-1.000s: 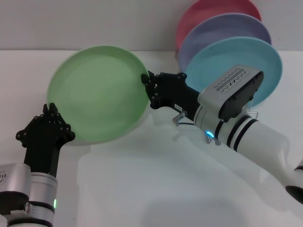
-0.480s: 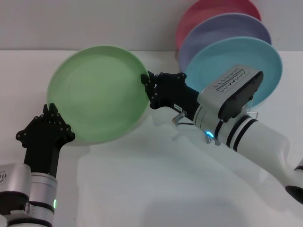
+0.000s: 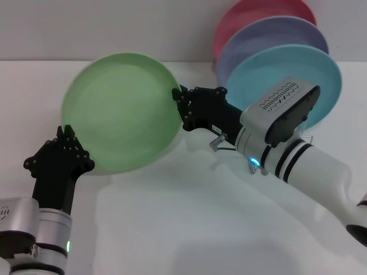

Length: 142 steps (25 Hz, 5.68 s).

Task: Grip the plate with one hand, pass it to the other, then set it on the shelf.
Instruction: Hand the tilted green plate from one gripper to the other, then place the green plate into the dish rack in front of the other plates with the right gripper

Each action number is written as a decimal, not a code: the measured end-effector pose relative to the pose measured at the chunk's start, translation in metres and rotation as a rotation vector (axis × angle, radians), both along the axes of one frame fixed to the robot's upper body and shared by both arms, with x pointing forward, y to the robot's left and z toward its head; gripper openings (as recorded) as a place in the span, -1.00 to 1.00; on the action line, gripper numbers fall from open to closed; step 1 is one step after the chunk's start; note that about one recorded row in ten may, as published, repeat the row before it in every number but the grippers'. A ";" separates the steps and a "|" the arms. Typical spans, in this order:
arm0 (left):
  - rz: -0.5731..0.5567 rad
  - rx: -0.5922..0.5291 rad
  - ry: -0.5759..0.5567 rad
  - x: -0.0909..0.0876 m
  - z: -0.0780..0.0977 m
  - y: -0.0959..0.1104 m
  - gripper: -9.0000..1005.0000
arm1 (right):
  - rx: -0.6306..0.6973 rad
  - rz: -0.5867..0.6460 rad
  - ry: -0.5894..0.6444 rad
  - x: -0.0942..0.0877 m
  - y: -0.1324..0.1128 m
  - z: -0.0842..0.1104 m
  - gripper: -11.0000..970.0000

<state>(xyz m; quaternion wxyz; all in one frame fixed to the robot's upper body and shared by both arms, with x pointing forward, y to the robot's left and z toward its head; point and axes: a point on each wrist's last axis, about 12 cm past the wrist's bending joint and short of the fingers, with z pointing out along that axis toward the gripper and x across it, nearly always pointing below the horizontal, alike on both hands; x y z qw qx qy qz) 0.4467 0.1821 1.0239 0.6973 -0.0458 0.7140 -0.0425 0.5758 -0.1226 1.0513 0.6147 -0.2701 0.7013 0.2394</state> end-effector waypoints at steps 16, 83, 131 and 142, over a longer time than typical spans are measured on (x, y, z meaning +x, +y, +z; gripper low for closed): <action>-0.046 -0.082 -0.038 -0.001 -0.007 0.015 -0.39 | -0.015 0.008 -0.011 -0.001 0.001 -0.001 -0.91; -0.082 -0.665 -0.110 0.042 -0.010 0.108 0.12 | -0.225 -0.273 -0.867 -0.104 -0.177 0.013 -0.94; -0.108 -0.693 -0.094 0.040 -0.011 0.097 0.11 | -0.448 -0.225 -0.768 -0.100 -0.190 -0.006 -0.94; -0.107 -0.705 -0.095 0.040 -0.011 0.098 0.11 | -0.459 -0.199 -0.722 -0.099 -0.187 -0.012 -0.94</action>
